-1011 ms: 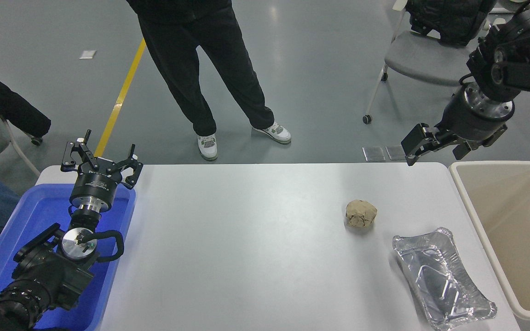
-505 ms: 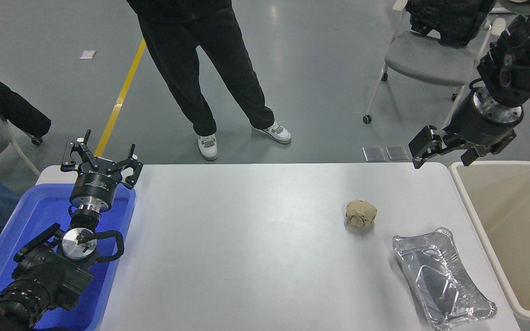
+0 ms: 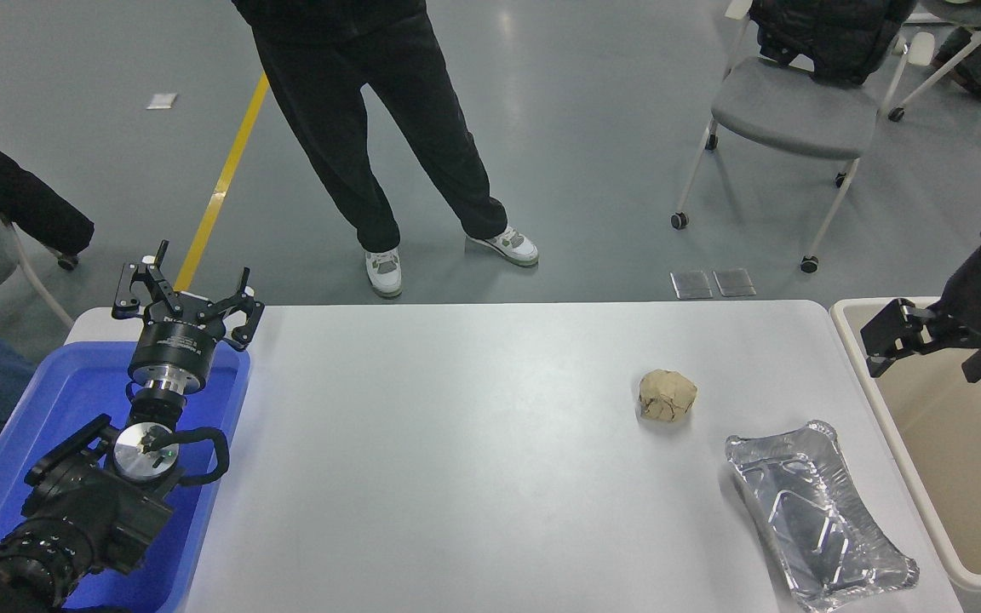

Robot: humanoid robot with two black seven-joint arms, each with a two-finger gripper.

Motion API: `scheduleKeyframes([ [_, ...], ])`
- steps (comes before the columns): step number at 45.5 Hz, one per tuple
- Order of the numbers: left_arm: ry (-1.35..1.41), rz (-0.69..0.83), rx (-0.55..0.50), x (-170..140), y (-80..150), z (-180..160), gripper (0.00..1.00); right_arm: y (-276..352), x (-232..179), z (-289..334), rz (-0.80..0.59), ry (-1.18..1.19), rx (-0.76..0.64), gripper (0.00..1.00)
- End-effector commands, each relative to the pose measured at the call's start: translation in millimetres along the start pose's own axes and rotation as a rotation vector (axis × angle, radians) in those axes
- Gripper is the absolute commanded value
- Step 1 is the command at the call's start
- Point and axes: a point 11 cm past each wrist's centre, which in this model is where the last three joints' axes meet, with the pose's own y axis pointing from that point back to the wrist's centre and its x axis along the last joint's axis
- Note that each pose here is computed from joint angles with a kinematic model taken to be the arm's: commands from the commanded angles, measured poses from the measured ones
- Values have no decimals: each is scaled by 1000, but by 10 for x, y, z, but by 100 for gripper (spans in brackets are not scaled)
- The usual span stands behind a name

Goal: Pick up foil plate and place in dustbin

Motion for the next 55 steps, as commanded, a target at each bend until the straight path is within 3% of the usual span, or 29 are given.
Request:
scheduleKeyframes([
  [1, -1, 2, 0, 6, 3, 3, 99, -452, -196, 18, -54, 118, -3, 100],
  [12, 0, 2, 0, 4, 3, -5, 99, -886, -479, 26, -123, 93, 30, 100],
  [21, -1, 2, 0, 6, 3, 3, 99, -1183, -547, 91, 30, 116, 46, 100],
  [38, -1, 2, 0, 6, 3, 3, 99, -1513, -659, 52, 151, 71, 110, 100],
  [55, 0, 4, 0, 6, 3, -5, 99, -1726, -793, 53, 165, -3, 147, 100],
])
